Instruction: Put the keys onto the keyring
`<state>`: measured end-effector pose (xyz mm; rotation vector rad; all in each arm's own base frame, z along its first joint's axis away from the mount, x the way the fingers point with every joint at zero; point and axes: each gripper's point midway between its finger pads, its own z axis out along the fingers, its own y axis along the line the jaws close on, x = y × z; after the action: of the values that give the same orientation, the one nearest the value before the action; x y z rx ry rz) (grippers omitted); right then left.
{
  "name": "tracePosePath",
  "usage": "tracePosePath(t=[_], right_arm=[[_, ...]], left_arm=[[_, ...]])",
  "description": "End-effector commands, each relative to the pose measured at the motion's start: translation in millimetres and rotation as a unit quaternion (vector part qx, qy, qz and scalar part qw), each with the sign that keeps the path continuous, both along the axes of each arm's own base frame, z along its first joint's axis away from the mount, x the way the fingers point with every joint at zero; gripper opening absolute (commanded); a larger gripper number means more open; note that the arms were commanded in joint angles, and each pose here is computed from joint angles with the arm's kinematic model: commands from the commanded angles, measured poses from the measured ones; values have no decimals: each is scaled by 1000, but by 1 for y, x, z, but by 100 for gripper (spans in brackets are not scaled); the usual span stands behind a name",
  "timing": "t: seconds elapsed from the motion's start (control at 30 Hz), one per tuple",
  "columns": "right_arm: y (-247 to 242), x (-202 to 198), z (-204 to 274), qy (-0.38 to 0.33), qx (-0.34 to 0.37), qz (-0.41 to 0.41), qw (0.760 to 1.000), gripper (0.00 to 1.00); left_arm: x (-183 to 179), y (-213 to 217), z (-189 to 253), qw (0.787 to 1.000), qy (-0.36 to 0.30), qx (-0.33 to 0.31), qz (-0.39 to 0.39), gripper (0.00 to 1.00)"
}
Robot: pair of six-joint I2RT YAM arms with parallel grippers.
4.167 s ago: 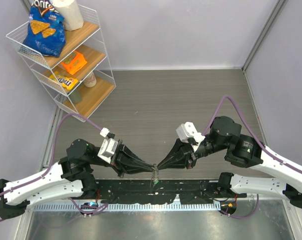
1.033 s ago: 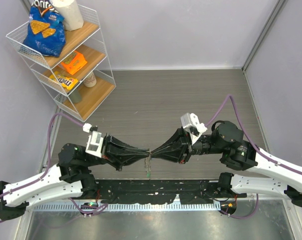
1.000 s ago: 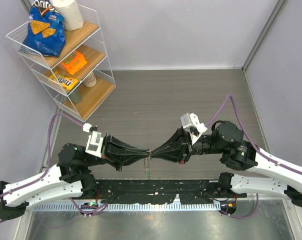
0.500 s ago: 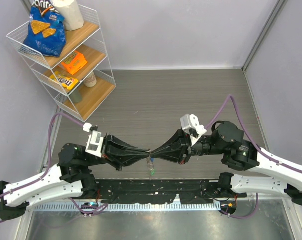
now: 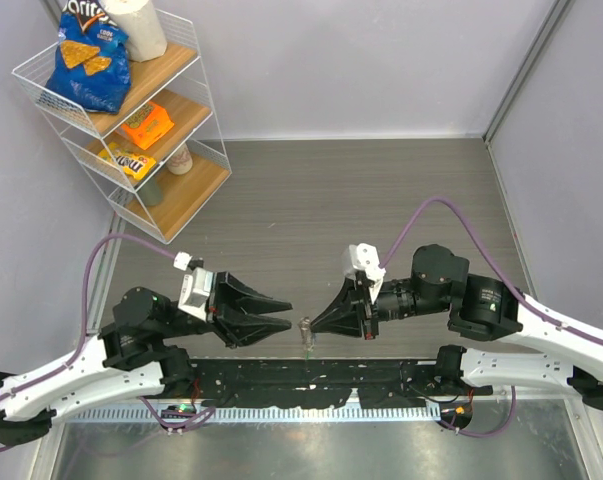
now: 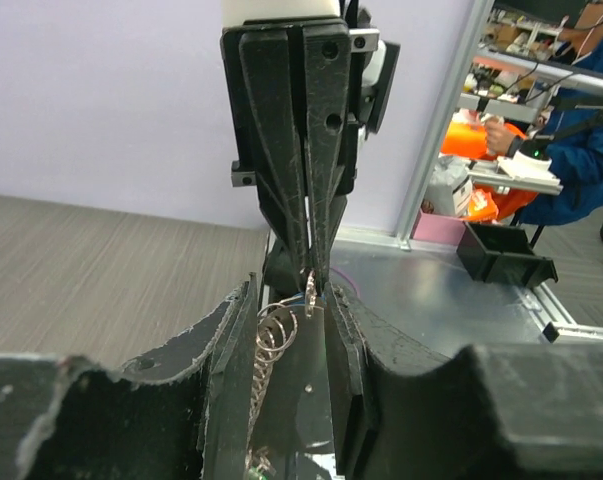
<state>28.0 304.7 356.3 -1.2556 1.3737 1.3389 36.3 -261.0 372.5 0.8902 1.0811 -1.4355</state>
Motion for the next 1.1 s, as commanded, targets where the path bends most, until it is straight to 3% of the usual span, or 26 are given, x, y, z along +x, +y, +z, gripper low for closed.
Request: tracePosePath(t=[0.0, 0.5, 1.07], right_arm=[[-6, -10, 16, -14, 4, 27, 1000, 5], [-2, -20, -14, -15, -73, 82, 994, 5], [16, -13, -26, -6, -105, 84, 991, 5]], left_arm=[[1, 3, 1, 1000, -3, 24, 9, 38], [-32, -8, -30, 983, 20, 146, -107, 38], [-23, -4, -59, 966, 67, 236, -78, 37]])
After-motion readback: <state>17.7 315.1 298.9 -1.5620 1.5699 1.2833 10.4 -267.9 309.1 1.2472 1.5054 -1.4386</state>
